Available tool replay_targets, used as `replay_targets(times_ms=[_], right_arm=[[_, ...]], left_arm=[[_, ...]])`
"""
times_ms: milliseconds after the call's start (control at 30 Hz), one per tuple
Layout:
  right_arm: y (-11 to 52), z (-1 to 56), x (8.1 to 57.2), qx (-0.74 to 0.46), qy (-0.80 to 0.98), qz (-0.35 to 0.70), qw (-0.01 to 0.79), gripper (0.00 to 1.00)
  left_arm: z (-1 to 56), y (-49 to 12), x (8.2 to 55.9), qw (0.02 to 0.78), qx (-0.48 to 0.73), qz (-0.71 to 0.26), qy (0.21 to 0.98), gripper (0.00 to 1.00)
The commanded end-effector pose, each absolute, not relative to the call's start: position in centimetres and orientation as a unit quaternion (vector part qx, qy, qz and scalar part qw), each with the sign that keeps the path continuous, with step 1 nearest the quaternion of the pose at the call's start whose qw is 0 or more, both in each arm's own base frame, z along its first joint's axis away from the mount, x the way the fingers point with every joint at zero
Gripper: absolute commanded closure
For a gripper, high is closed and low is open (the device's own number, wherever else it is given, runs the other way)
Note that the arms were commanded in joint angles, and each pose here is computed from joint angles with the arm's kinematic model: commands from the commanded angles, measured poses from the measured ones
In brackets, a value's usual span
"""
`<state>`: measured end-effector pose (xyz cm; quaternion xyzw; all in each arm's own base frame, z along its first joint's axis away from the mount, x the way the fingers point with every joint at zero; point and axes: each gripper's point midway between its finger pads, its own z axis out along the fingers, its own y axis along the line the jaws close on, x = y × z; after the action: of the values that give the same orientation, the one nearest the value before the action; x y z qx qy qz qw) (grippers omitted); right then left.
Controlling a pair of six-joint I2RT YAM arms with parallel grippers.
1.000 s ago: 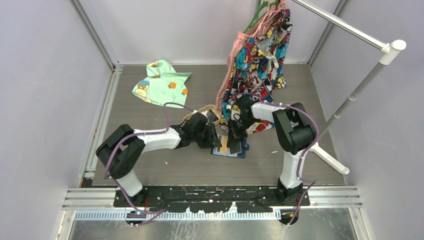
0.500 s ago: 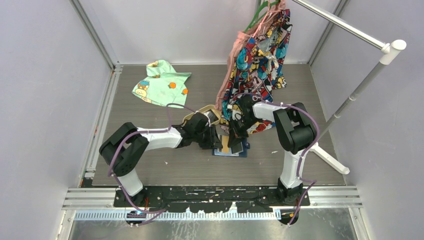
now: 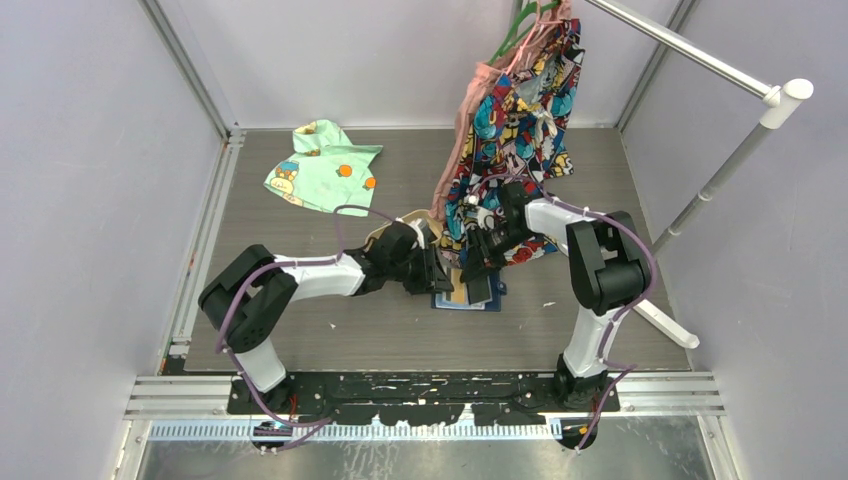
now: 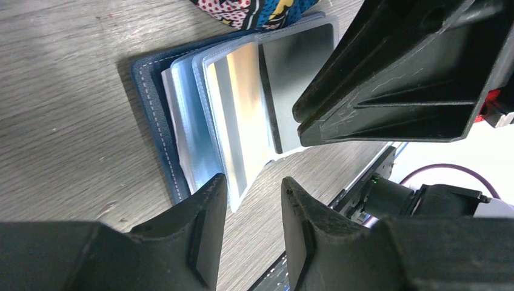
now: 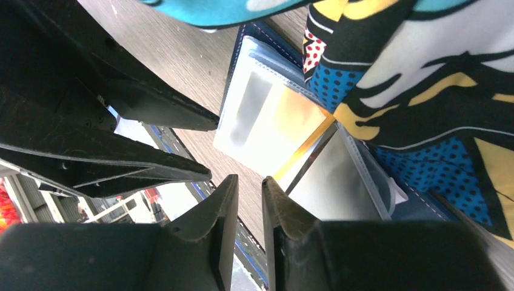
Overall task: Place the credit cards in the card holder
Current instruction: Insert the credit card into the card holder.
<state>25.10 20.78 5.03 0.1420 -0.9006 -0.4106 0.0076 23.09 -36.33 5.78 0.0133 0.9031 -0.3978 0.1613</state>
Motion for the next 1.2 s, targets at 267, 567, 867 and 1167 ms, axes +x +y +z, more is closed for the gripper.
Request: replay_targets(times_ms=[267,567,867,1167], right_arm=[[18.6,5.7,26.5,0.142,-0.914,-0.378,-0.033,0.71],[17.0,6.3,27.6,0.113,-0.917,-0.378,-0.051,0.67],[16.4,7.8,28.2,0.083,-0.901,-0.422,-0.064,0.61],[16.2,8.1,28.3,0.092,-0.902,-0.416,-0.077,0.63]], left_arm=[[9.6,-39.9,24.2,0.175,0.036,-0.469,0.865,0.60],[9.8,-42.9,24.0,0.155,0.060,-0.489,0.856,0.59],[8.5,-43.6,23.9,0.134,0.063,-0.474,0.868,0.58],[7.8,-42.7,23.9,0.138,0.060,-0.447,0.882,0.59]])
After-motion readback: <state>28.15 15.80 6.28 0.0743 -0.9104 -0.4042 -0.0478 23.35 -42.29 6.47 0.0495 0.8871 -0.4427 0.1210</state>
